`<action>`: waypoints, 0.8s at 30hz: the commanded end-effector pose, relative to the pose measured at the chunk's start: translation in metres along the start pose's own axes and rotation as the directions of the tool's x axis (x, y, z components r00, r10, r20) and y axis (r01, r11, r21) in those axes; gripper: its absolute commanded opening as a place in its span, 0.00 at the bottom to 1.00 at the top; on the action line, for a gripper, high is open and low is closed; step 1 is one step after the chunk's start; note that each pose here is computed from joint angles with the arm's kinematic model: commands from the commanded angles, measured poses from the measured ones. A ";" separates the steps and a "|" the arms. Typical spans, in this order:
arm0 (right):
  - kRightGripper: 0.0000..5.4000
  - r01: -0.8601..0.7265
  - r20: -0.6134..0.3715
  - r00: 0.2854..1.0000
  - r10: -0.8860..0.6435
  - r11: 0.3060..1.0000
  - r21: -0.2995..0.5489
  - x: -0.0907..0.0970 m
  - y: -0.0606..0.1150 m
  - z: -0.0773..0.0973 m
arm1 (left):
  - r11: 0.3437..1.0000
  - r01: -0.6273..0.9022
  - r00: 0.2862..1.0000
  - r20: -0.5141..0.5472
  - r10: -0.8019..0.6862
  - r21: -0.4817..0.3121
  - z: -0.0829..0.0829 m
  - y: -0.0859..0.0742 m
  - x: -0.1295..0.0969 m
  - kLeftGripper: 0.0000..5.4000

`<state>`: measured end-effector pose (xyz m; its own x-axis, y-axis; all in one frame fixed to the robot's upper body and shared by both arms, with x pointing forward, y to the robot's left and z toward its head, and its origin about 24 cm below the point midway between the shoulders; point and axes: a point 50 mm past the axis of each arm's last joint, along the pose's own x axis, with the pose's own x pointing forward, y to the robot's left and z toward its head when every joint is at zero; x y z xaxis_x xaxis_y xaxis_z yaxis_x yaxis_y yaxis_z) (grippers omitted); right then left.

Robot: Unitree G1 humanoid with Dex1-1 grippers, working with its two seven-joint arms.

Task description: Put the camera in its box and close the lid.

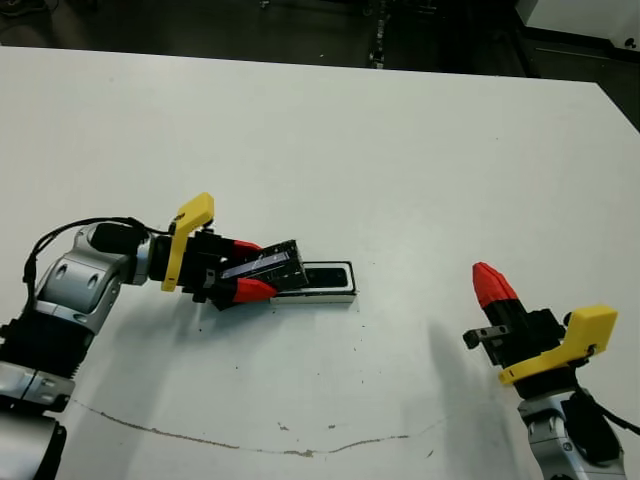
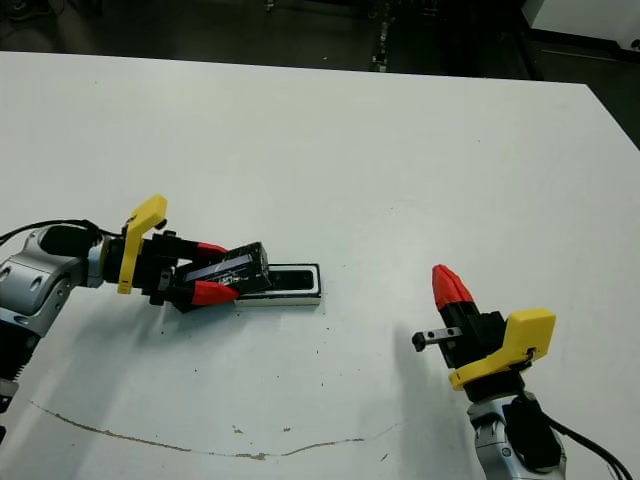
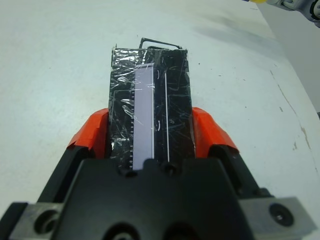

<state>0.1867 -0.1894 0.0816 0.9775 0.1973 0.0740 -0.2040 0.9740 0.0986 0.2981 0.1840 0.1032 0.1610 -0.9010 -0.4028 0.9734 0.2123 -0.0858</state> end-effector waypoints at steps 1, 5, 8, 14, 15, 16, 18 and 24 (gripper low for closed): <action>0.00 0.012 -0.017 1.000 -0.012 1.000 -0.007 -0.002 -0.004 -0.002 | 0.999 0.014 1.000 0.015 -0.014 -0.034 -0.011 -0.004 0.005 0.58; 0.00 0.003 -0.012 1.000 -0.003 1.000 0.001 -0.002 -0.004 -0.003 | 0.999 0.038 0.998 0.059 -0.037 -0.015 -0.010 -0.008 0.010 0.58; 0.00 0.006 -0.018 1.000 -0.006 1.000 0.003 -0.002 -0.004 -0.003 | 0.998 0.049 0.996 0.073 -0.046 -0.033 -0.013 -0.012 0.016 0.58; 0.00 0.009 -0.018 1.000 -0.009 1.000 -0.005 -0.002 -0.005 -0.004 | 0.997 0.078 0.992 0.102 -0.079 0.014 -0.015 -0.020 0.026 0.58; 0.00 0.006 -0.018 1.000 -0.006 1.000 0.002 -0.001 -0.005 -0.004 | 0.997 0.082 0.991 0.109 -0.083 0.016 -0.016 -0.021 0.027 0.58; 0.00 0.004 -0.017 1.000 -0.004 1.000 0.003 -0.001 -0.005 -0.004 | 0.996 0.086 0.990 0.113 -0.087 0.014 -0.017 -0.022 0.028 0.58; 0.00 0.002 -0.019 1.000 -0.002 1.000 0.005 -0.002 -0.005 -0.004 | 0.996 0.088 0.990 0.111 -0.090 0.021 -0.018 -0.023 0.030 0.58; 0.00 0.008 -0.024 1.000 -0.008 1.000 -0.003 -0.002 -0.005 -0.004 | 0.995 0.101 0.989 0.109 -0.103 0.019 -0.021 -0.025 0.034 0.58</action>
<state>0.1874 -0.1898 0.0793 0.9768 0.2028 0.0686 -0.2095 0.9715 0.1111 0.2885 0.1709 0.0919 0.1803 -0.9400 -0.2897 0.9806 0.1947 -0.0212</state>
